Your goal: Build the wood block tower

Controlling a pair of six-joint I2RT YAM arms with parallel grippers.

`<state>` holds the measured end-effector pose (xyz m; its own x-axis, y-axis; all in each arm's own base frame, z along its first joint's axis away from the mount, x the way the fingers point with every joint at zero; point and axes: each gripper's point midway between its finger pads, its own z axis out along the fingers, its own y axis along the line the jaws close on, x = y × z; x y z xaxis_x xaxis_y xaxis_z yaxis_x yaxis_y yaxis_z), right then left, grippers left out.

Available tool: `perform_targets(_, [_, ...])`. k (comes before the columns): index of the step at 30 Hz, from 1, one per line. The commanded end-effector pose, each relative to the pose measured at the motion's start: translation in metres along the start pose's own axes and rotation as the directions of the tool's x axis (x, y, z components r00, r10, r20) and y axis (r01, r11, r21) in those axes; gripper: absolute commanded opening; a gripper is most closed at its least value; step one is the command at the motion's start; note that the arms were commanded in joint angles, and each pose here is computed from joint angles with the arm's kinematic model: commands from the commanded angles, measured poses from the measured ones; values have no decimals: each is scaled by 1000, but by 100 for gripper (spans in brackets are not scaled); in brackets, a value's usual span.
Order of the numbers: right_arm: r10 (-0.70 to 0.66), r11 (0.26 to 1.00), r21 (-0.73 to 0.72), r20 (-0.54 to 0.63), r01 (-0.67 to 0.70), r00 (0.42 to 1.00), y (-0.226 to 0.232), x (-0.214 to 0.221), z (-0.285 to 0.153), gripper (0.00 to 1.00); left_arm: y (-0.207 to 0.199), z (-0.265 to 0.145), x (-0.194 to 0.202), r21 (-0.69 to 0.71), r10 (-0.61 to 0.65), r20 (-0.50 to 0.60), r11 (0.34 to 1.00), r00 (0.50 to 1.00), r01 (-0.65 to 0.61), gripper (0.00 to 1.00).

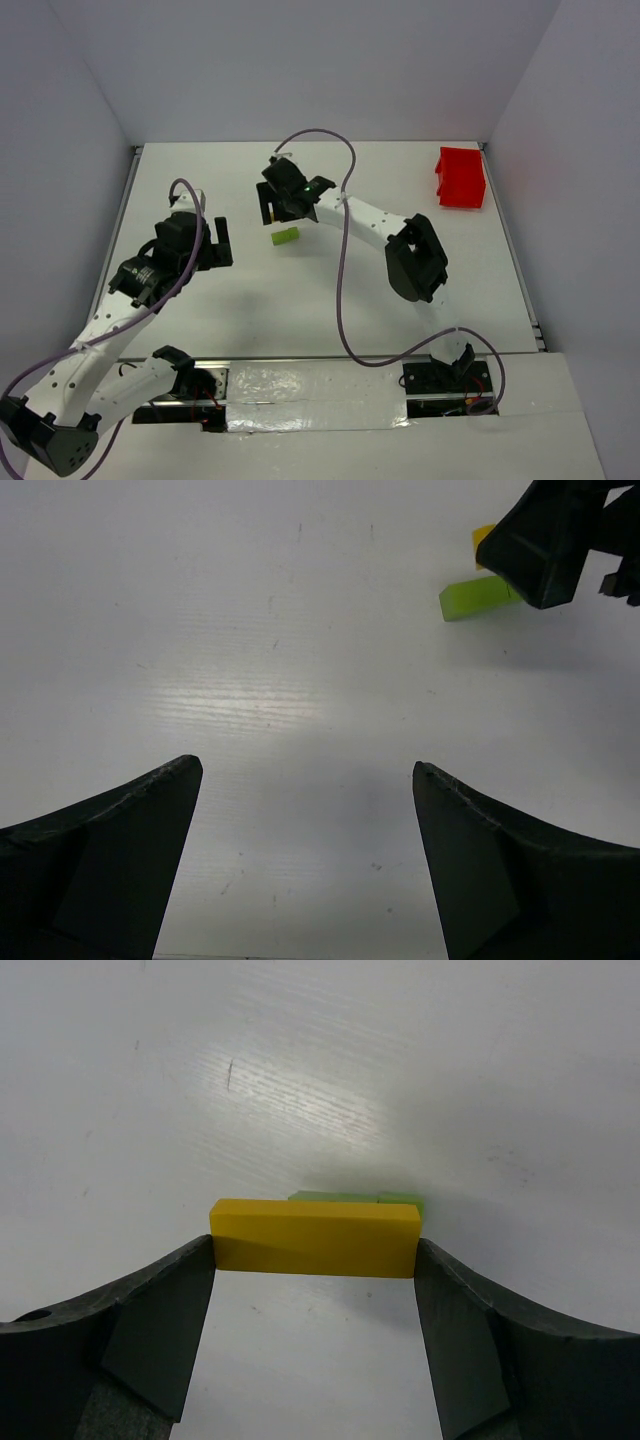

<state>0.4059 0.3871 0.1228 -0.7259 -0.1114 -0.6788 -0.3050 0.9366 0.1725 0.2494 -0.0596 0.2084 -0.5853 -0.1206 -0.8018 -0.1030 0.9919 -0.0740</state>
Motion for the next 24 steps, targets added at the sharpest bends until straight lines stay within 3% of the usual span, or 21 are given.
perform_targets(1, [28, 999, 20, 1, -28, 1000, 8, 0, 1, 63, -1, -3, -11, 17, 2, 46, 1000, 999, -3, 100])
perform_targets(24, [-19, 996, 86, -94, 27, 995, 1, 32, 32, 67, -1, -4, -11, 17, 1, 51, 1000, 999, -2, 99])
